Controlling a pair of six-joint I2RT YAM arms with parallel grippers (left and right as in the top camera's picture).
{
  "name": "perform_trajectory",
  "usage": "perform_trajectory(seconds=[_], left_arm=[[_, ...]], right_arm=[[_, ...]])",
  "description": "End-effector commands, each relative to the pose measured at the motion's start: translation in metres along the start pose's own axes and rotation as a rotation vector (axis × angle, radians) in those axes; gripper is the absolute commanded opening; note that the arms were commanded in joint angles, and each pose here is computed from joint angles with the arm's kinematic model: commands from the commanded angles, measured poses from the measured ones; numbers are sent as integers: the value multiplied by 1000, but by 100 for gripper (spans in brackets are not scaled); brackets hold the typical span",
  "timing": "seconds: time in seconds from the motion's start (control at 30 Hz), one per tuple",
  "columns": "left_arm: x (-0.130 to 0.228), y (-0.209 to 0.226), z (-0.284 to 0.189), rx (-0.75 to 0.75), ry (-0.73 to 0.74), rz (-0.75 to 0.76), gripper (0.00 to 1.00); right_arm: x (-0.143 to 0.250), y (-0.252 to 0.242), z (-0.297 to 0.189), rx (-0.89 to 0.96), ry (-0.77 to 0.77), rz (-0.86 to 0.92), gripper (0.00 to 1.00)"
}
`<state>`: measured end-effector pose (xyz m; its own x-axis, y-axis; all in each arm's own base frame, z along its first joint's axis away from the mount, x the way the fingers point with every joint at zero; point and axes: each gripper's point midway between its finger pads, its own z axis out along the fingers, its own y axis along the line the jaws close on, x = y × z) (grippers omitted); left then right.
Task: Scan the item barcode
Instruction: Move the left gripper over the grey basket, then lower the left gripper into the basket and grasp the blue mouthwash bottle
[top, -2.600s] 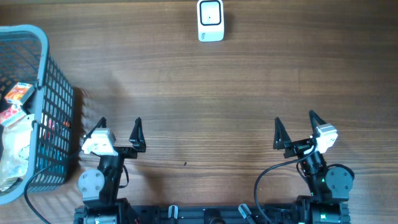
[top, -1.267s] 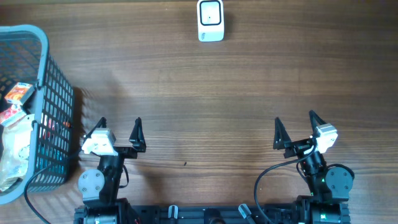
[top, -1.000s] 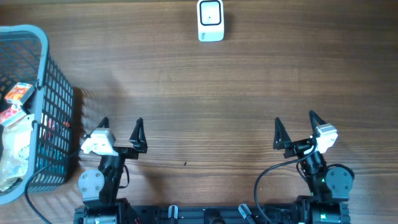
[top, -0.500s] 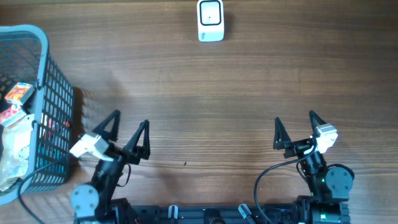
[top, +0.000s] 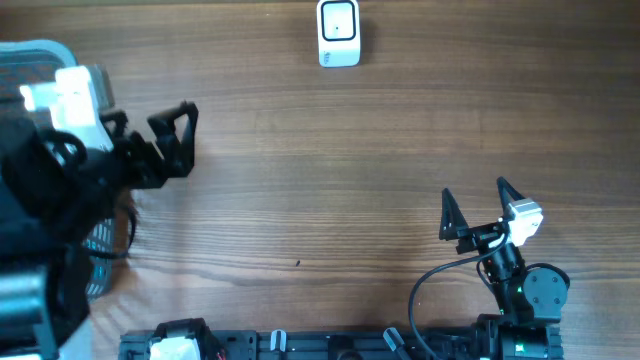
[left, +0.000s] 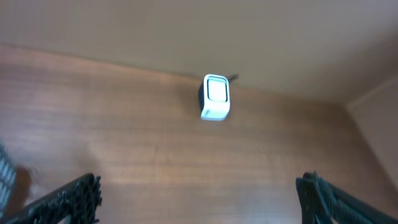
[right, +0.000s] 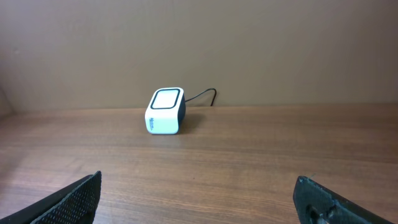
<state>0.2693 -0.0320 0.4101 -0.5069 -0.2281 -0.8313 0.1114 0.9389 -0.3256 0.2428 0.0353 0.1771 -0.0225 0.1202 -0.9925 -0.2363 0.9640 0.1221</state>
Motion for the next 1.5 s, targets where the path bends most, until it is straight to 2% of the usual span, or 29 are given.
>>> perform_trajectory(seconds=[0.0,0.13,0.2,0.3,0.4,0.57,0.7,0.83,0.93,1.03,1.33,1.47], left_arm=[[-42,21,-32,-214,-27,-66,100],[-50,65,-41,-450,92,-226,100],[-66,85,-44,-501,45,-282,100],[-81,143,-73,-666,-83,-469,100],[-65,190,-110,-830,-105,-600,100],[-38,237,-156,-1004,-166,-810,100],[6,266,-147,-1083,-10,-914,100],[51,289,-120,-1079,169,-1005,100],[76,305,-102,-1072,246,-1044,100],[93,307,-75,-946,344,-989,100],[167,317,-46,-908,542,-1043,100],[188,320,-38,-902,576,-1061,100]], right_arm=[[-1,1,0,1,-5,-19,100],[-1,1,0,1,-5,-19,100],[-1,1,0,1,-5,-19,100],[-1,1,0,1,-5,-19,100],[-1,1,0,1,-5,-19,100],[-1,1,0,1,-5,-19,100],[-1,1,0,1,-5,-19,100],[-1,1,0,1,-5,-19,100],[-1,1,0,1,-5,-19,100],[-1,1,0,1,-5,-19,100],[-1,1,0,1,-5,-19,100],[-1,1,0,1,-5,-19,100]])
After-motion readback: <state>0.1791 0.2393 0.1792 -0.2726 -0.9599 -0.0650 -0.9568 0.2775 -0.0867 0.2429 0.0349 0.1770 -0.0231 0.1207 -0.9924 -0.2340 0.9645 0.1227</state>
